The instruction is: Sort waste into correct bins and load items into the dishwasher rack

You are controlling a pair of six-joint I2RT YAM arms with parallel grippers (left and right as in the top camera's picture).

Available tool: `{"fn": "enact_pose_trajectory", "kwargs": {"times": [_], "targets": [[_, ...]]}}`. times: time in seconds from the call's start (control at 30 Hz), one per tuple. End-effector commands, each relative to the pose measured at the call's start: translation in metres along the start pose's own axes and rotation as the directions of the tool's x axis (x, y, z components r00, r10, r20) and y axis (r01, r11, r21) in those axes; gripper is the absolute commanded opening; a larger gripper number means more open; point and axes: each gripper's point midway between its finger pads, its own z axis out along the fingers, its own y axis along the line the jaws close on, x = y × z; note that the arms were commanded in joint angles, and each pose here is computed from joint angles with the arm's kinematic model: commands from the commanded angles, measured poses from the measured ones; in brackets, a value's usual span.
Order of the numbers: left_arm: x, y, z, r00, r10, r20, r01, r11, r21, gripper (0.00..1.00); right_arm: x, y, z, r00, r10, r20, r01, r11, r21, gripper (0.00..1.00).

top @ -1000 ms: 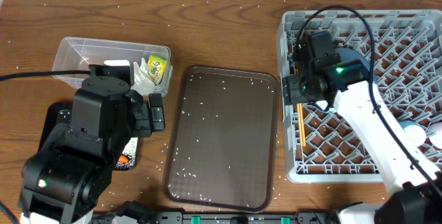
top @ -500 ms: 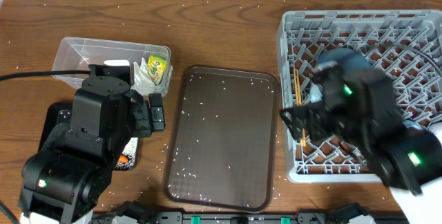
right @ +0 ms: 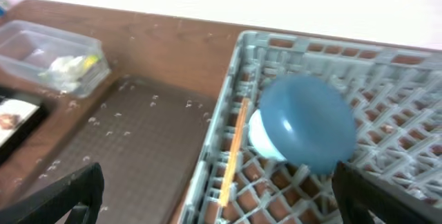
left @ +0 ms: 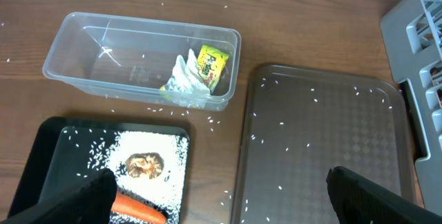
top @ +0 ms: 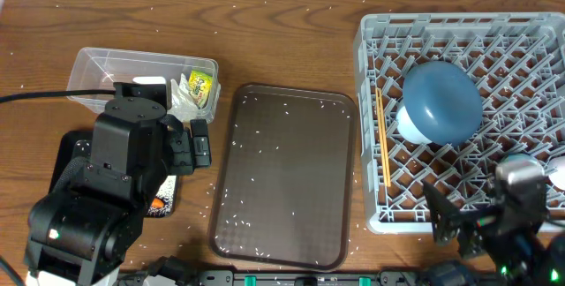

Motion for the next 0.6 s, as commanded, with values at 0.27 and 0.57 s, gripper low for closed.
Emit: {"fn": "enact_pose_trajectory", "kwargs": {"times": [0.27,0.57], "targets": [[0.000,0.001,-0.001,1.000,-0.009,-0.001,0.009,1.000,-0.001,0.98,0.088,-0.019,0.069,0.996,0.006,0.089,-0.012,0.998,0.069,0.99],[0.000,0.001,-0.001,1.000,-0.009,-0.001,0.009,1.000,-0.001,0.98,0.116,-0.014,0.125,0.978,-0.010,0.206,0.010,1.000,0.002,0.99]]}}
